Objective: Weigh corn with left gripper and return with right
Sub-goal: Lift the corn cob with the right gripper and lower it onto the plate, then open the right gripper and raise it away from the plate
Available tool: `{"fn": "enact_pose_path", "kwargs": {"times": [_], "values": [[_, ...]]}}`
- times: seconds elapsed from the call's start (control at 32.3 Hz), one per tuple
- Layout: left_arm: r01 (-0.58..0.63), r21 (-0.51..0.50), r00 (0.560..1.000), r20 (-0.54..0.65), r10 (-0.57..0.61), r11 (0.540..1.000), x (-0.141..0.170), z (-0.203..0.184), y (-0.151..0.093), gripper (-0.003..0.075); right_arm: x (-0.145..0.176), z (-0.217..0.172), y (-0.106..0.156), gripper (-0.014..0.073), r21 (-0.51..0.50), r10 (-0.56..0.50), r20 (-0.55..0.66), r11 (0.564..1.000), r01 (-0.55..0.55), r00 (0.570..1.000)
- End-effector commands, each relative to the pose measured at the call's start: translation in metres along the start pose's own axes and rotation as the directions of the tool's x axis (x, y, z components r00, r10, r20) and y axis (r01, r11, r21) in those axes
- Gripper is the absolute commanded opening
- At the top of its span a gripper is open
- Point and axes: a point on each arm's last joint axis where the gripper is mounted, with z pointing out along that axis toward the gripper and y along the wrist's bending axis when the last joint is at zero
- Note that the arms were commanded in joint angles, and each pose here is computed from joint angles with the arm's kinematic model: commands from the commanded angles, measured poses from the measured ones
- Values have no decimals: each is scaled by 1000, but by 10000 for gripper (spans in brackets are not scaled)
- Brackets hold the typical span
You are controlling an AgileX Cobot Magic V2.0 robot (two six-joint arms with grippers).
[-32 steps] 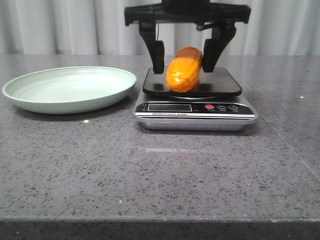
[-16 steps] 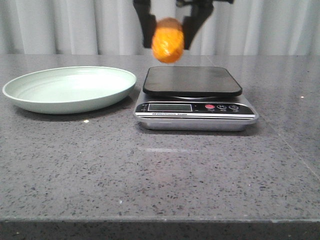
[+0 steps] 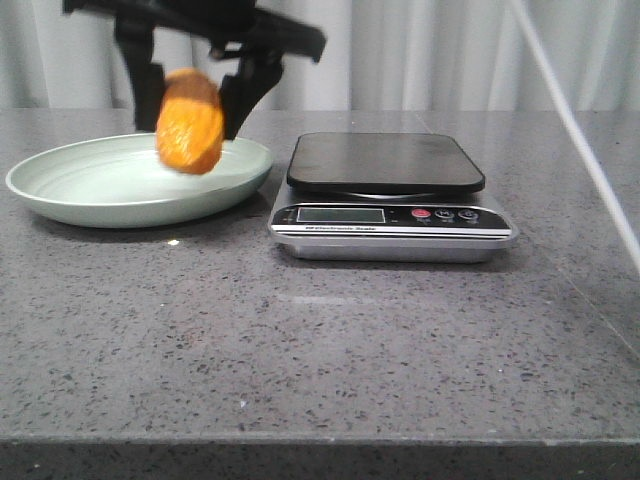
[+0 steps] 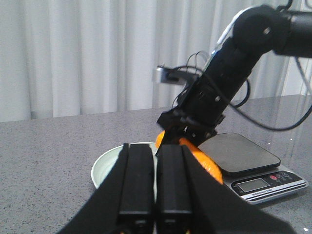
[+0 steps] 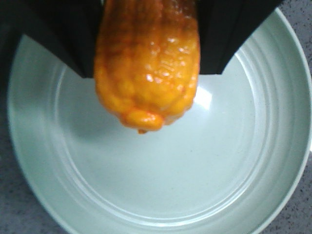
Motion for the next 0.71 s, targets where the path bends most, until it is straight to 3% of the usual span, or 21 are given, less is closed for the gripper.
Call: {"fn": "enact_pose_path", "kwargs": {"times": [0.0, 0.15, 0.25, 0.5, 0.68], "values": [[3, 27, 994, 107, -6, 1000, -15, -5, -2, 127, -14, -32, 10, 251, -66, -21, 120, 997, 29, 993], [3, 27, 994, 107, -6, 1000, -15, -5, -2, 127, -15, -28, 11, 499, -63, -44, 122, 997, 52, 992], [3, 27, 994, 107, -6, 1000, -15, -5, -2, 127, -15, -28, 11, 601, -62, -48, 120, 997, 55, 992], [3, 27, 994, 107, -6, 1000, -15, -5, -2, 127, -25, -48, 6, 615, -61, -34, 150, 997, 43, 988], [3, 27, 994, 107, -6, 1000, -15, -5, -2, 127, -36, -86, -14, 615, -30, -11, 166, 999, 16, 986]]}}
